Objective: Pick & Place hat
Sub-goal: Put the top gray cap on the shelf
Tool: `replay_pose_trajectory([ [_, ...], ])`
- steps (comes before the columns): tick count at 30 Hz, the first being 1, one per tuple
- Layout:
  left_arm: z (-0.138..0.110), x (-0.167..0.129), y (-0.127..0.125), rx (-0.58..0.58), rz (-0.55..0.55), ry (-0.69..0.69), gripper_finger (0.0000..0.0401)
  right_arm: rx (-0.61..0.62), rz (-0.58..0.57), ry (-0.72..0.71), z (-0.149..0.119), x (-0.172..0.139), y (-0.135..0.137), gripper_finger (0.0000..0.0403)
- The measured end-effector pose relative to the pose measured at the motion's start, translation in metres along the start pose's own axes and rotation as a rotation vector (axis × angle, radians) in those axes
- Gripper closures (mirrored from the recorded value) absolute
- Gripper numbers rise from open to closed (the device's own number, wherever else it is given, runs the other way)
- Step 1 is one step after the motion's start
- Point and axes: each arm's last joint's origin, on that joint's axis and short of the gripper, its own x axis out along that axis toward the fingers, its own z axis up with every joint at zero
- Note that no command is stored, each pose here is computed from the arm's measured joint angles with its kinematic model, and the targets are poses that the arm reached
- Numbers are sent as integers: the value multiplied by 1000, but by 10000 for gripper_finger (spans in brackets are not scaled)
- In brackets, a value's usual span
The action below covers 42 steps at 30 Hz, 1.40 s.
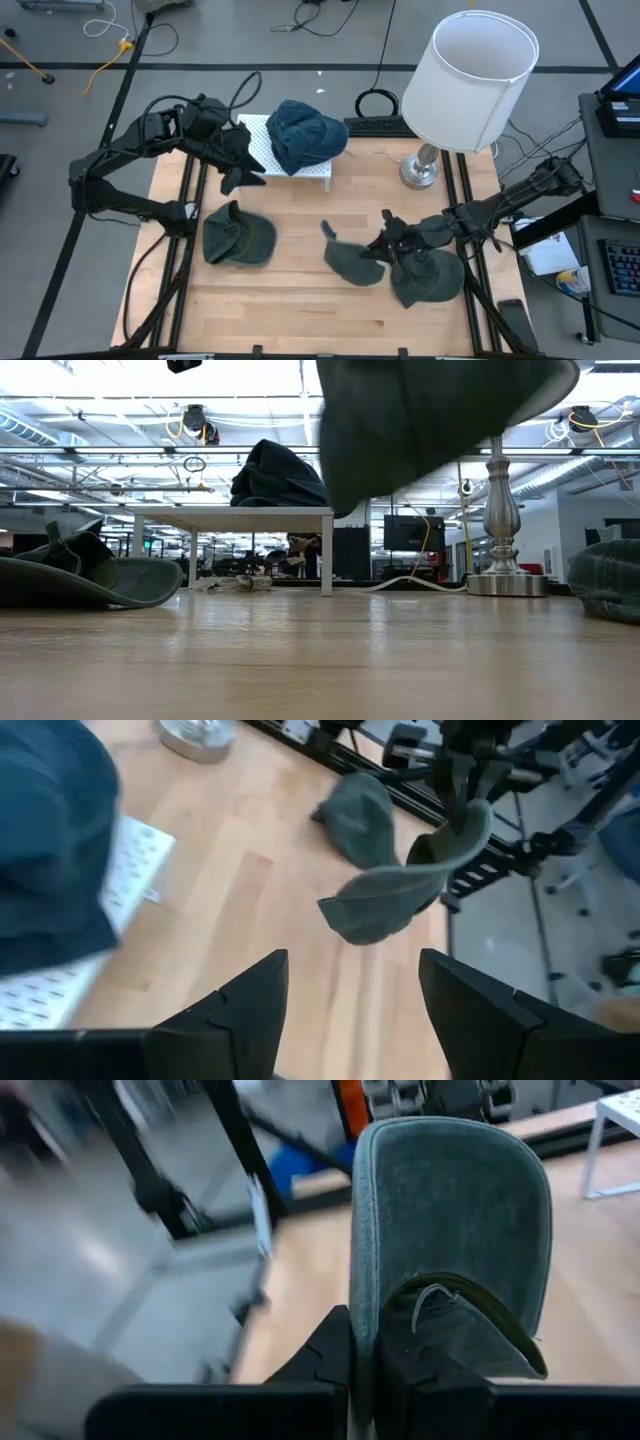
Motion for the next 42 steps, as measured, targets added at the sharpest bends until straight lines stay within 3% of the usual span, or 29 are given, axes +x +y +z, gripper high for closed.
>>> replay_pose_trajectory([
  [7, -2, 3, -7, -210, -26, 24, 153, 276, 97, -160, 17, -2, 7, 394],
  [14, -6, 6, -18, -174, -107, 69, 163, 488, 135, -258, 27, -4, 7, 394],
  [26, -20, 17, -58, 222, -230, 106, 226, 863, -49, -474, 33, -1, -10, 394],
  [32, -21, 20, -90, 362, -316, 1, 243, 957, -101, -529, 30, 5, -13, 394],
  [36, -27, 20, -103, 452, -204, -72, 237, 984, -98, -526, 28, 9, -13, 394],
  [42, -36, 21, -117, 519, 97, -190, 216, 1003, -50, -569, 31, 12, -11, 394],
])
